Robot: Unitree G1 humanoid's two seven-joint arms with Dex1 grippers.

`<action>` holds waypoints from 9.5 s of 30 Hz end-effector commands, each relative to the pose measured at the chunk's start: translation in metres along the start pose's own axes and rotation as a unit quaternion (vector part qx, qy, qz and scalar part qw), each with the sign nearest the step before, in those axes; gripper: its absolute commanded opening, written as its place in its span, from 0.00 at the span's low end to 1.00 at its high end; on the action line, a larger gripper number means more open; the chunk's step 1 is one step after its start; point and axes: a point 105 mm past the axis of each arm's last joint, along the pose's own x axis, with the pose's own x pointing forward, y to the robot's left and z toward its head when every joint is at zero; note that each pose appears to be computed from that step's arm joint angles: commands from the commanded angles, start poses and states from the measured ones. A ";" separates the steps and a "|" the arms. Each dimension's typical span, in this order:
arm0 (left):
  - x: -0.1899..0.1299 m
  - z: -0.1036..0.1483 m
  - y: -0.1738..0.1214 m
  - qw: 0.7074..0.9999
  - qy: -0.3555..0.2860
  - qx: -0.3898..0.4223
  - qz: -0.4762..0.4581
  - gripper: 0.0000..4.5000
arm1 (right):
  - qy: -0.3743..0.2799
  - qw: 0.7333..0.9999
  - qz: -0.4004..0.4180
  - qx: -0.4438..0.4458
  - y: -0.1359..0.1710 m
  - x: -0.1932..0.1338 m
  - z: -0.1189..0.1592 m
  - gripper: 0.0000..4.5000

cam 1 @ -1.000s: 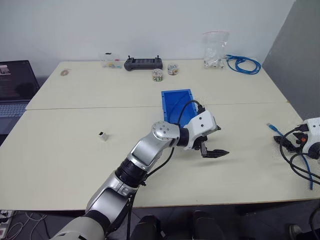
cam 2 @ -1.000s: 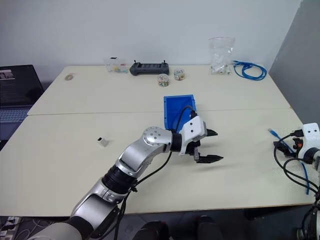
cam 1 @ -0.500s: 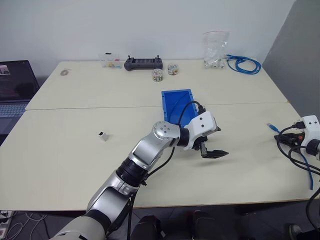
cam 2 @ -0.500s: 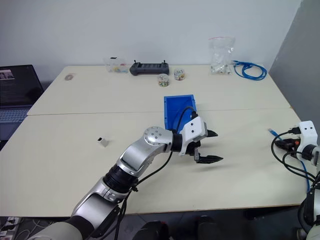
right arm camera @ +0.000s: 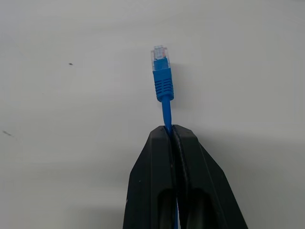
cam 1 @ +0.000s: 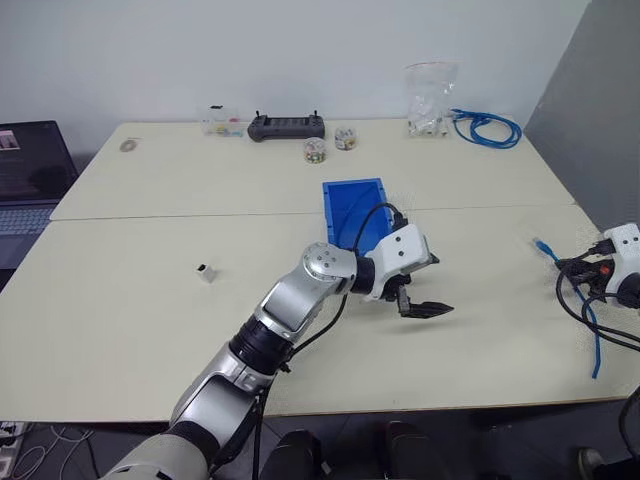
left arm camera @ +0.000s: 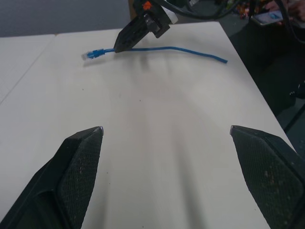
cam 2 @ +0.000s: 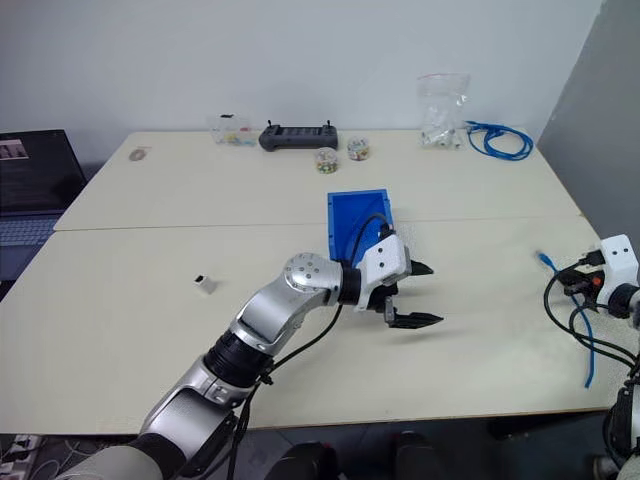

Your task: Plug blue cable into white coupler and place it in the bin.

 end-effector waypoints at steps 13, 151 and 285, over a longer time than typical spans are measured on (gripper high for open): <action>-0.152 -0.052 -0.001 0.985 0.070 -0.046 0.150 1.00 | -0.160 0.883 0.348 -0.270 0.224 -0.027 0.102 0.01; -0.132 0.007 -0.010 0.960 -0.051 -0.264 -0.075 0.05 | -0.193 0.797 0.542 0.181 0.325 -0.044 0.121 0.03; -0.091 -0.090 -0.018 0.983 0.174 0.002 -0.055 0.19 | -0.144 0.901 0.409 0.001 0.282 -0.020 0.068 0.03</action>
